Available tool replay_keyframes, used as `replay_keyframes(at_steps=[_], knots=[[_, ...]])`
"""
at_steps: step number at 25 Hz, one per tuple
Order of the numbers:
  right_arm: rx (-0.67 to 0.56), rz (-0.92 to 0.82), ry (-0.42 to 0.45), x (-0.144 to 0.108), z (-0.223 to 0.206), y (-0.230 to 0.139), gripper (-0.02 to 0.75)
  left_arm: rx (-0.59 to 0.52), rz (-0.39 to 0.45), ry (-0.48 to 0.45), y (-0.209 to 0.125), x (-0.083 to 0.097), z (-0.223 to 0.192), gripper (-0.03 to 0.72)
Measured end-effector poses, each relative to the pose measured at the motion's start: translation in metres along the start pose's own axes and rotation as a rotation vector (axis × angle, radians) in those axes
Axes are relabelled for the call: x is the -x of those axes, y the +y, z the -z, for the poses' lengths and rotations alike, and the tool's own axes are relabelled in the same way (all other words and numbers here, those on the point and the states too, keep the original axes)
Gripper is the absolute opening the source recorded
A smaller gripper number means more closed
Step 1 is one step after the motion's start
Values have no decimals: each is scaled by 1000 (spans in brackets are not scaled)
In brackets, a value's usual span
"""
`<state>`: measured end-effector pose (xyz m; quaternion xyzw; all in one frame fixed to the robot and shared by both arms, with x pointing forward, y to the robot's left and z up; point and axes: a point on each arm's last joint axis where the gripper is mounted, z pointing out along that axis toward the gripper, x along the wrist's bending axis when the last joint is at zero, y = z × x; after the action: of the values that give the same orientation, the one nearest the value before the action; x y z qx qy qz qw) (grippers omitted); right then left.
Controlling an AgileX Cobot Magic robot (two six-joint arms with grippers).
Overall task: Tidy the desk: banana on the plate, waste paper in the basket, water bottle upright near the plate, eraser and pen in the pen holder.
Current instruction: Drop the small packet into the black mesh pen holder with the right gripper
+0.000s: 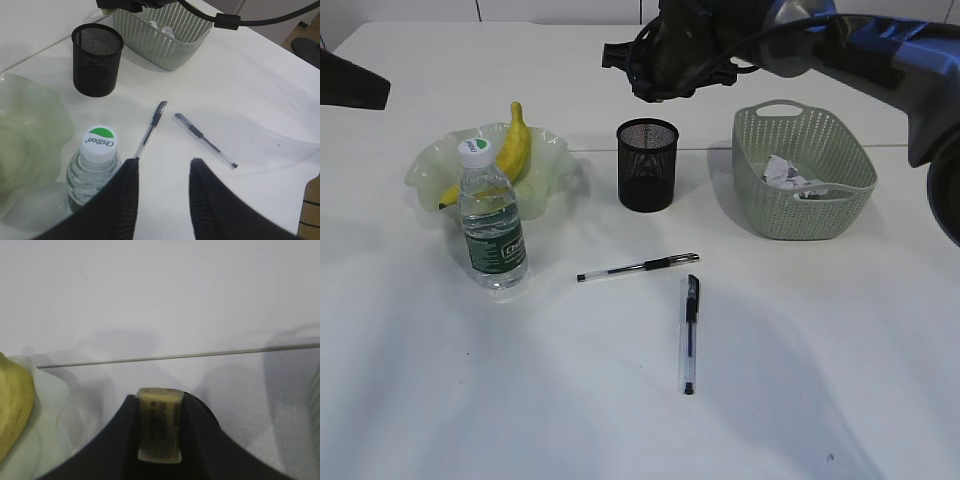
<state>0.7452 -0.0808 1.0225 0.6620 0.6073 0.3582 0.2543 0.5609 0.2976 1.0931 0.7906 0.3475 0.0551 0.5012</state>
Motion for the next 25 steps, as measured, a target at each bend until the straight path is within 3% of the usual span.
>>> replay_keyframes(at_steps=[25], knots=[[-7, -26, 23, -2, 0, -1, 236, 0, 0, 0, 0, 0, 0, 235]])
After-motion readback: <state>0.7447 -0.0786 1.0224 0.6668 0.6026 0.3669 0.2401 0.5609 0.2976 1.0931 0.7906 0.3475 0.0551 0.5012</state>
